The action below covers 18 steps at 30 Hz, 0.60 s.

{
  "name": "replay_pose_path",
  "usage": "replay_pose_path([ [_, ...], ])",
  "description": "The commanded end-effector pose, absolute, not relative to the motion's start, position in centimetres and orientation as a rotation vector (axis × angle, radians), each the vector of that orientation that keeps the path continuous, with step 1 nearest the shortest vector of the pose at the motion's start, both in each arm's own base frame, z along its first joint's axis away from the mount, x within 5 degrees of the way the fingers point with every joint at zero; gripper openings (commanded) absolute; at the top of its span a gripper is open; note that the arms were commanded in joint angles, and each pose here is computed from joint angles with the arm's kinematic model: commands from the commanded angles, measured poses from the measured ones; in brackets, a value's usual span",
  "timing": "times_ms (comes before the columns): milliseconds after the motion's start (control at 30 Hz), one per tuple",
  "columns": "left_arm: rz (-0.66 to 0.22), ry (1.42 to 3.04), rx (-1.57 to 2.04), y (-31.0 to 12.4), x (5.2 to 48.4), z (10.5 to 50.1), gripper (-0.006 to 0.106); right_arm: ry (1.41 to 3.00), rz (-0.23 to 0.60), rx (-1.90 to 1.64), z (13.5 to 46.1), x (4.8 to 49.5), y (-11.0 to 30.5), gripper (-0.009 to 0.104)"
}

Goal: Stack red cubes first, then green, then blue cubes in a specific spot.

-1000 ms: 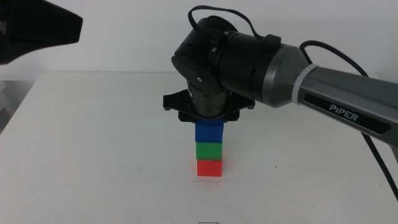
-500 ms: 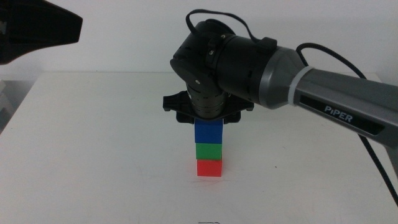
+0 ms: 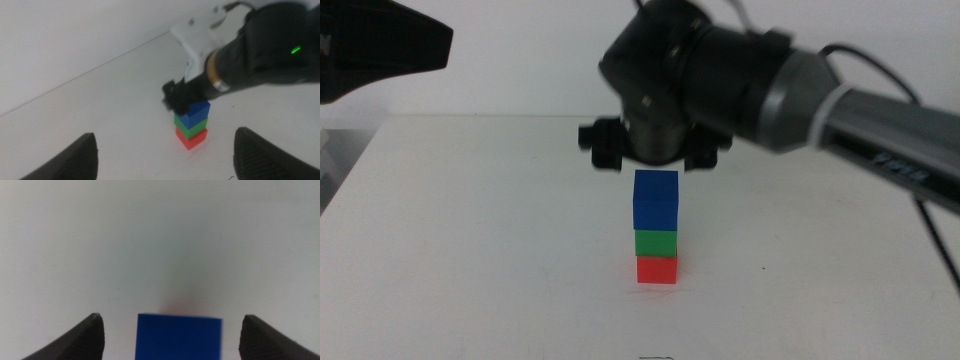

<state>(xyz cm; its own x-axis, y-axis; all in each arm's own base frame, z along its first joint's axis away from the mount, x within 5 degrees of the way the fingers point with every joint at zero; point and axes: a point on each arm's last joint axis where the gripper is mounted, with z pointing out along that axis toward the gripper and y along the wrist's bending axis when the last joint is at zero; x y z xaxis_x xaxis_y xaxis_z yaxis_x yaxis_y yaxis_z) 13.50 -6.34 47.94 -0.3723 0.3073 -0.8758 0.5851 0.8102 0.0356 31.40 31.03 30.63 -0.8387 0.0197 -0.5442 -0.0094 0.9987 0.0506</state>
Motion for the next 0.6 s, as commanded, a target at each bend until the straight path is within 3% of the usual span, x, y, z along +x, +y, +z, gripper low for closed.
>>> replay_pose_path([
  [0, -0.376, 1.907, 0.62, -6.4, 13.4, 49.1, 0.092, 2.41, 0.13, 0.028, 36.9, 30.8, 28.5, 0.076],
  [367, -0.376, 1.907, 0.62, -6.4, 13.4, 49.1, 0.092, 2.24, 0.118, -0.048, 46.5, 28.0, 19.9, 0.076],
  [567, -0.376, 1.907, 0.62, -6.4, 13.4, 49.1, 0.092, 2.172, 0.057, -0.204, 48.6, 25.9, 13.8, 0.075],
])
